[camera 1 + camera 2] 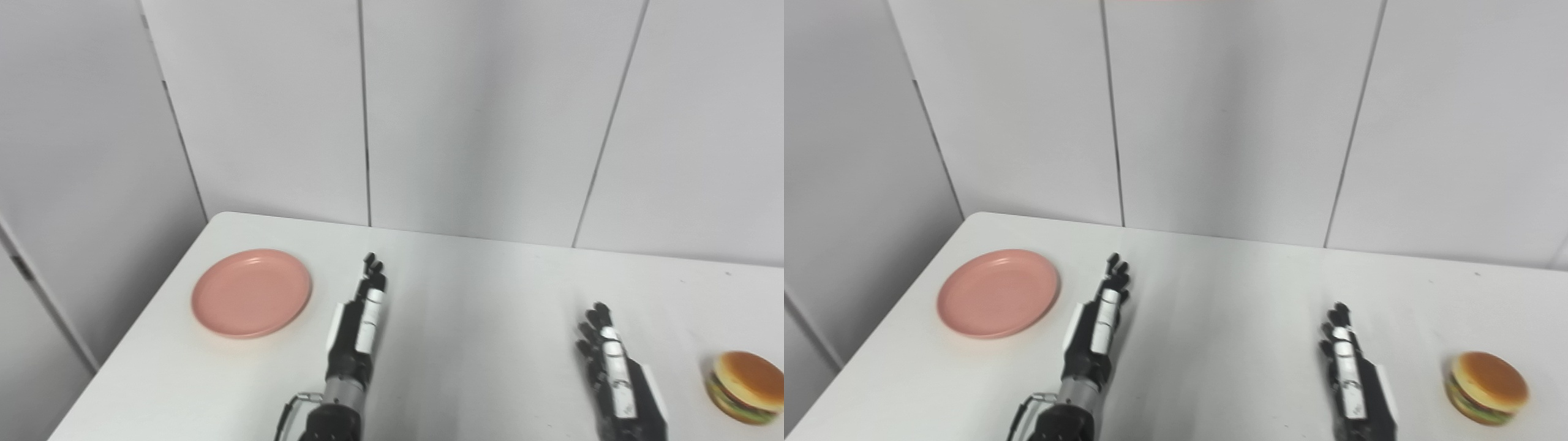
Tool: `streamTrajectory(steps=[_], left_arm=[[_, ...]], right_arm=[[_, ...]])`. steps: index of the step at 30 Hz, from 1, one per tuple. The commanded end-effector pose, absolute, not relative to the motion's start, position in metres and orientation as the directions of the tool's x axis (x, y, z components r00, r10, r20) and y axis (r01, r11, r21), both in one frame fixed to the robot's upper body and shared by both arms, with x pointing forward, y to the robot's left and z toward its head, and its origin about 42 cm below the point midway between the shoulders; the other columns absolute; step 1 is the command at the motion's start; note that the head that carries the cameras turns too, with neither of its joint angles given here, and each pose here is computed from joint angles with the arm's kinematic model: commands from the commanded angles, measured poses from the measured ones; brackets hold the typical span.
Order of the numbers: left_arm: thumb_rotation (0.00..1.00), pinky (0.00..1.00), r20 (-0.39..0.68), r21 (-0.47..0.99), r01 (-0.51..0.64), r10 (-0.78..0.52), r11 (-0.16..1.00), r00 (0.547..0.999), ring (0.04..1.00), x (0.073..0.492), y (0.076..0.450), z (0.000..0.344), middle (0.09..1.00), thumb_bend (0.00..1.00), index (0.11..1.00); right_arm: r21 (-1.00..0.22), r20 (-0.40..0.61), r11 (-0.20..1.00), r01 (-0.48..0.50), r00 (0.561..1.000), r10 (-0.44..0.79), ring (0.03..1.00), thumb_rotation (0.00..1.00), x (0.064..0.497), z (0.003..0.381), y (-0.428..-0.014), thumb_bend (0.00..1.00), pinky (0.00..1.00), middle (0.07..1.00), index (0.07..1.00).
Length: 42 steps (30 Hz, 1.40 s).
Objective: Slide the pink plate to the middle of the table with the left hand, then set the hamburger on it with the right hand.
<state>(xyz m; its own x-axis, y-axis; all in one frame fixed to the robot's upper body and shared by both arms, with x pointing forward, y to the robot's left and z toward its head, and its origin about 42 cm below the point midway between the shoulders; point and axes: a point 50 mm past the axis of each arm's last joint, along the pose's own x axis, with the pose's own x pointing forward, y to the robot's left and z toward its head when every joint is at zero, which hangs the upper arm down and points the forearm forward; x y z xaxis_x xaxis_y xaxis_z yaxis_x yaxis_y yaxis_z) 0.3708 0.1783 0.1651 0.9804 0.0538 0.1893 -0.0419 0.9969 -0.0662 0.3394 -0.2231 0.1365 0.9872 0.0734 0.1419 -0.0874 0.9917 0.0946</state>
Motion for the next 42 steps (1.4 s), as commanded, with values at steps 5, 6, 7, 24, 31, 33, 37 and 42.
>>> streamTrajectory(steps=[5, 6, 7, 24, 31, 33, 37, 42], left_arm=[[1.00, 0.96, 0.297, -0.035, -0.167, 0.170, 0.985, 0.940, 0.946, 0.388, 0.218, 0.214, 0.931, 0.79, 0.926], [1.00, 0.96, 0.308, -0.050, -0.172, 0.179, 0.984, 0.934, 0.942, 0.389, 0.224, 0.217, 0.927, 0.79, 0.922], [1.00, 0.94, 0.316, -0.059, -0.188, 0.197, 0.980, 0.928, 0.935, 0.390, 0.232, 0.220, 0.918, 0.80, 0.916], [1.00, 0.75, 0.351, -0.122, -0.494, 0.503, 0.861, 0.790, 0.750, 0.381, 0.375, 0.238, 0.740, 0.85, 0.741], [1.00, 0.74, 0.314, -0.114, -0.568, 0.572, 0.815, 0.758, 0.719, 0.385, 0.422, 0.223, 0.714, 0.89, 0.716], [1.00, 0.74, 0.294, -0.121, -0.581, 0.588, 0.805, 0.754, 0.716, 0.386, 0.432, 0.216, 0.709, 0.90, 0.712], [1.00, 0.70, 0.254, -0.104, -0.581, 0.586, 0.807, 0.769, 0.719, 0.389, 0.442, 0.199, 0.720, 0.92, 0.721], [1.00, 0.76, 0.204, -0.130, -0.551, 0.566, 0.825, 0.799, 0.760, 0.390, 0.435, 0.180, 0.750, 0.89, 0.746]], right_arm=[[0.121, 0.217, 0.986, -0.117, 0.972, 0.089, 1.000, 0.94, 0.342, 0.160, -0.222, 0.55, 1.00, 1.000, 1.000], [0.137, 0.224, 0.983, -0.118, 0.971, 0.086, 1.000, 0.94, 0.343, 0.160, -0.221, 0.56, 1.00, 1.000, 1.000], [0.141, 0.228, 0.984, -0.113, 0.970, 0.079, 1.000, 0.93, 0.344, 0.160, -0.221, 0.54, 1.00, 1.000, 1.000], [0.122, 0.243, 0.986, -0.111, 0.967, 0.079, 1.000, 0.96, 0.342, 0.165, -0.214, 0.48, 1.00, 1.000, 1.000], [0.125, 0.234, 0.987, -0.097, 0.970, 0.066, 1.000, 0.95, 0.340, 0.170, -0.212, 0.47, 1.00, 1.000, 1.000], [0.148, 0.242, 0.984, -0.100, 0.968, 0.062, 1.000, 0.93, 0.339, 0.170, -0.212, 0.46, 1.00, 1.000, 1.000], [0.116, 0.237, 0.989, -0.092, 0.970, 0.063, 1.000, 0.97, 0.339, 0.172, -0.211, 0.47, 1.00, 1.000, 1.000], [0.125, 0.237, 0.988, -0.094, 0.970, 0.062, 1.000, 0.96, 0.338, 0.173, -0.211, 0.47, 1.00, 1.000, 1.000]])
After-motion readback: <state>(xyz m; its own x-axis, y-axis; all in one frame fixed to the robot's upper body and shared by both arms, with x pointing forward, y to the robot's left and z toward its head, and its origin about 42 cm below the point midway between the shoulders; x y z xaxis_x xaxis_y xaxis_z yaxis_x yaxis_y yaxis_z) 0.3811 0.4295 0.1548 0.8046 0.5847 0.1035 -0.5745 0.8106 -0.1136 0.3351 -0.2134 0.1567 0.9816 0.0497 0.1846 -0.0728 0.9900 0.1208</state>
